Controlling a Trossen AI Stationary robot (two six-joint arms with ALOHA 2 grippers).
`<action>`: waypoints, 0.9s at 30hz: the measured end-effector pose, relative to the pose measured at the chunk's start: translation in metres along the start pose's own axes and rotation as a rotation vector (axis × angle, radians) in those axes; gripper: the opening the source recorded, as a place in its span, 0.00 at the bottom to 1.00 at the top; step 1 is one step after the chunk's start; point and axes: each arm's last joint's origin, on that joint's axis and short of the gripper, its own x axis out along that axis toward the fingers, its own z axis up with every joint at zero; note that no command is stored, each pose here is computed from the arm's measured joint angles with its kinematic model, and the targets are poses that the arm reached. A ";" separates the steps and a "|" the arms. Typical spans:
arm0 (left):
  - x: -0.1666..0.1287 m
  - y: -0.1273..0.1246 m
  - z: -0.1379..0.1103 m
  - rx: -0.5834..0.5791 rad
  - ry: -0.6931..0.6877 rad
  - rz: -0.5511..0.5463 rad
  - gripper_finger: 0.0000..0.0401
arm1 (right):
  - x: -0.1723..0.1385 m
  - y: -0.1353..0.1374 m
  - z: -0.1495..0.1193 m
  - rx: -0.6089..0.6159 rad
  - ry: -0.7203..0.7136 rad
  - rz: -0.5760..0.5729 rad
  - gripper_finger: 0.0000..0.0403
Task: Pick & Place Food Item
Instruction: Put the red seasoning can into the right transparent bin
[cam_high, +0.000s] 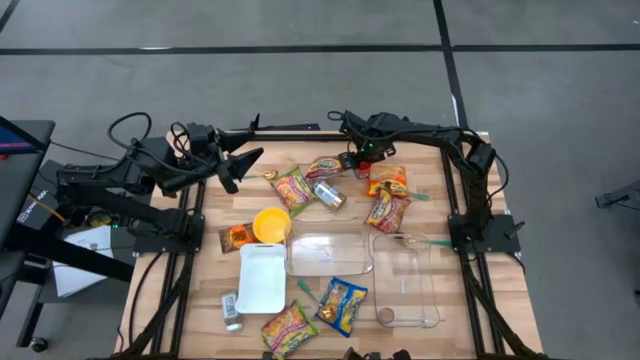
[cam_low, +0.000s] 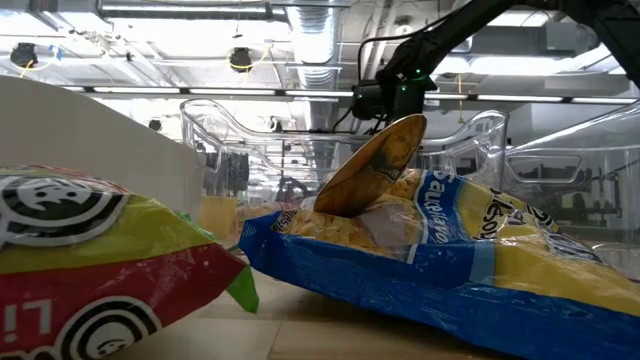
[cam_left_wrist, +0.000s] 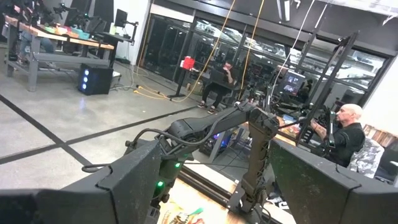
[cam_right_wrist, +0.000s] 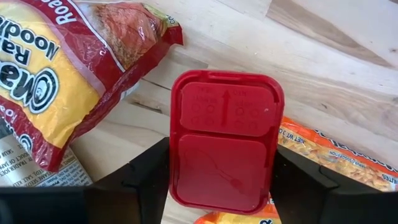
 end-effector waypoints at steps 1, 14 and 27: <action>0.000 0.000 0.000 0.000 0.000 0.000 0.74 | 0.000 0.000 0.000 -0.001 -0.001 -0.001 0.54; 0.000 0.000 0.000 0.001 0.000 0.000 0.74 | -0.003 0.007 -0.008 -0.040 0.014 -0.002 0.54; 0.000 0.000 0.000 0.002 0.001 0.000 0.74 | -0.045 0.011 -0.024 -0.104 -0.042 0.047 0.54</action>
